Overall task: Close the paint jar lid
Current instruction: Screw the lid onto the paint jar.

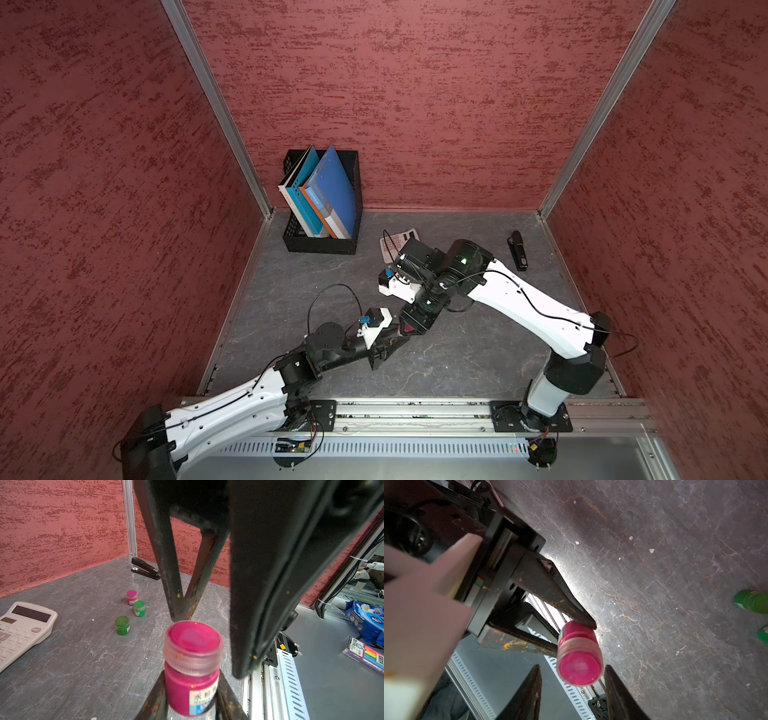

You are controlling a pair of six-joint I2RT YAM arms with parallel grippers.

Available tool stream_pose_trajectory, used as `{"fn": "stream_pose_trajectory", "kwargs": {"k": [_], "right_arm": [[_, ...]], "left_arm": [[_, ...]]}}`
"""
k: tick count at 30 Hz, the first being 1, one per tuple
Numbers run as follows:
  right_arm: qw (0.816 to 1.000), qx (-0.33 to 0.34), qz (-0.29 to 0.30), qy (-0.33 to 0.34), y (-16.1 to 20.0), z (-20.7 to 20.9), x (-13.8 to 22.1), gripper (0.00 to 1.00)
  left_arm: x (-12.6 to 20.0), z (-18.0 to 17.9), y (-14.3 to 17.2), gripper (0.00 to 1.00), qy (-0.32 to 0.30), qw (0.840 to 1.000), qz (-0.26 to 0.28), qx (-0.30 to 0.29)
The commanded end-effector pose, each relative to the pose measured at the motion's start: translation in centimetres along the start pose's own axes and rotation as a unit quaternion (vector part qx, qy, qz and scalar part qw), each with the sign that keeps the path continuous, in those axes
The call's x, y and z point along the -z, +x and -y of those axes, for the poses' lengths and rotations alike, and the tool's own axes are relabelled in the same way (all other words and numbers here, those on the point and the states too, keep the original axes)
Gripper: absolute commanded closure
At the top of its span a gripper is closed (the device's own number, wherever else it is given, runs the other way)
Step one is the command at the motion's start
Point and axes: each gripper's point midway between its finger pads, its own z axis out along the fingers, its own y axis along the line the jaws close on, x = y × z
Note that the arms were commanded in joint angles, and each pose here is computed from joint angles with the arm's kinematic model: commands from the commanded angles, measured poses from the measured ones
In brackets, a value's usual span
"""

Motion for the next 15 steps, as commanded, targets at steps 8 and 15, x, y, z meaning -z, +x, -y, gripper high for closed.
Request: {"fn": "stream_pose_trajectory", "kwargs": {"k": [8,15], "right_arm": [[1.000,-0.002,-0.008,0.006,-0.14,0.24,-0.97,0.57],[1.000,-0.002,-0.008,0.006,-0.16,0.21,-0.93,0.63]], "left_arm": [[0.23,0.36,-2.07,0.78,0.001,1.000,0.024,-0.010],[0.24,0.42,-2.08,0.78,0.001,1.000,0.024,-0.011]]}}
